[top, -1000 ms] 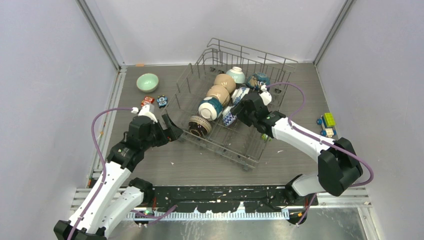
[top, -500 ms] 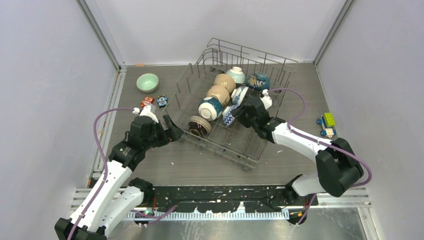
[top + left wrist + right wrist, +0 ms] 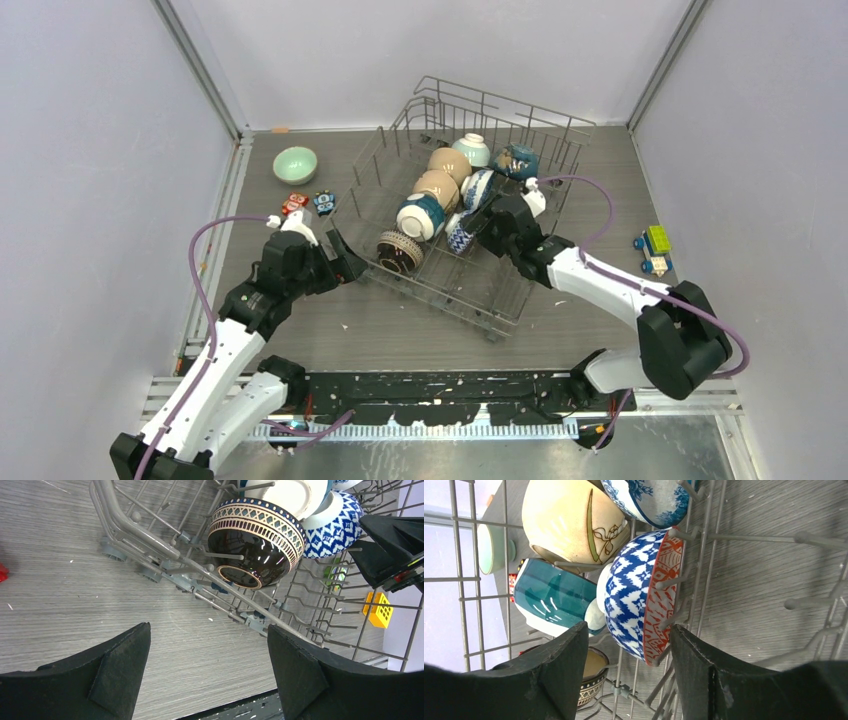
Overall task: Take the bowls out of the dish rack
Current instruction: Pick up the bowl from the dish rack.
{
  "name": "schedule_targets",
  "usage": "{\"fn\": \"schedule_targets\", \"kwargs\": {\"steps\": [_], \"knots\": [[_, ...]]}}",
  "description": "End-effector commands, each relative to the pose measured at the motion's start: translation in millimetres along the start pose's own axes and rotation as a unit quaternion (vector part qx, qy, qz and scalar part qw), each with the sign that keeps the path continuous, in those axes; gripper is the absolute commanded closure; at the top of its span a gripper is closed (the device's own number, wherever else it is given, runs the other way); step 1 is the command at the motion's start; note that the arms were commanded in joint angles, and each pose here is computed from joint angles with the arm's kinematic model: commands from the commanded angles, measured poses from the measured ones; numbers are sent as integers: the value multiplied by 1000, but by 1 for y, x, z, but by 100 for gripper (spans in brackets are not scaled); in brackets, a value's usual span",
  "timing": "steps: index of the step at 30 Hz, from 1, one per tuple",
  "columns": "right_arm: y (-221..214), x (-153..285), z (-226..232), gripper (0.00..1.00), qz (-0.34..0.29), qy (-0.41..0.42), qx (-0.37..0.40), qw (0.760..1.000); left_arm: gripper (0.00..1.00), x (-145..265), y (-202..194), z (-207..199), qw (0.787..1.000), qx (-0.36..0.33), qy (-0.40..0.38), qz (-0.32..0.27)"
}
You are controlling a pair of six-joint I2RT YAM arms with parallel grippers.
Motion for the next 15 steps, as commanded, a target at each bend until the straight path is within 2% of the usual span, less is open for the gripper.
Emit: {"fn": "schedule_targets", "kwargs": {"steps": [1,10,15], "knots": [[23,19,11,34,-38,14,14,999,13,1,5,-8,1000,5,-19,-12],[45,53,23,33,-44,20,62,997,13,2,5,-7,1000,4,-17,-12],[49,47,33,38,-19,8,83,996,13,2,5,-8,1000,5,-18,-12]]}}
Point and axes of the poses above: each gripper's point midway between its finger pads, its own x axis back along the fingers, its own z axis along the line the jaws close on, y = z × x, the point moved 8 cm from there along x, back along the fingers, and after that the axes turned 9 degrees about x, right-handed, at the moved point
